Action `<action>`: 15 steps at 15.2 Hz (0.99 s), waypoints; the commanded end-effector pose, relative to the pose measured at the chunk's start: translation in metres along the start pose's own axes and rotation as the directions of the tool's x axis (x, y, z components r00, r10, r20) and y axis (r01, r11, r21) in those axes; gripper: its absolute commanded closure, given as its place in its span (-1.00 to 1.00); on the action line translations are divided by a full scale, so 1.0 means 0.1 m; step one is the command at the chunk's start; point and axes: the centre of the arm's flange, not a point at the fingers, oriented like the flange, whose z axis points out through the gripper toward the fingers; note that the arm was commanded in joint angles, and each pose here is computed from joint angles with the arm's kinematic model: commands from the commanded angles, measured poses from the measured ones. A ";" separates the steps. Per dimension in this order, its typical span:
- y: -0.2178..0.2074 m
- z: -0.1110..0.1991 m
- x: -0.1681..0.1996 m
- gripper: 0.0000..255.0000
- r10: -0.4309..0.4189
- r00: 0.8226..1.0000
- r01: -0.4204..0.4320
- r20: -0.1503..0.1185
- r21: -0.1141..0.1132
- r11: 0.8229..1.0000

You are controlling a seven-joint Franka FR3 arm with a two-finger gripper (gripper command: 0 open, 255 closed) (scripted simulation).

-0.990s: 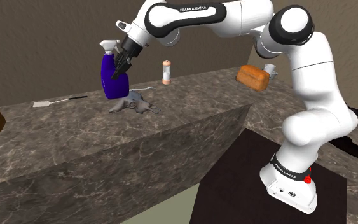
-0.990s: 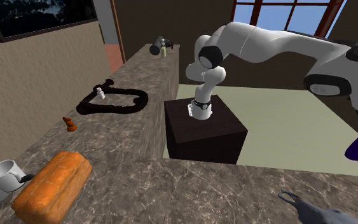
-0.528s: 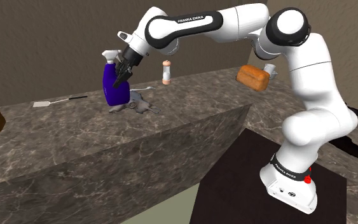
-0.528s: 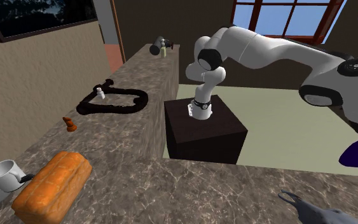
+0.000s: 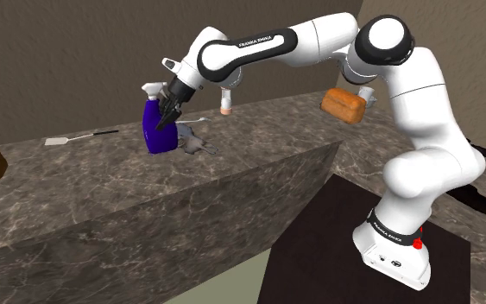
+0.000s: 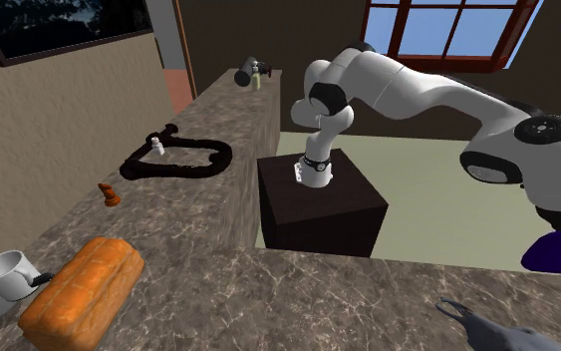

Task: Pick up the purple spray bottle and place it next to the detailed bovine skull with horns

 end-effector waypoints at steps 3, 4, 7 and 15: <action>-0.01 0.16 -0.13 1.00 0.000 1.000 0.000 0.000 0.000 1.000; -0.01 0.20 -0.17 1.00 0.000 1.000 0.000 0.000 0.000 1.000; -0.01 0.32 -0.27 1.00 0.000 1.000 0.000 0.000 0.000 1.000; 0.00 0.65 -0.53 1.00 0.000 1.000 0.000 0.000 0.000 1.000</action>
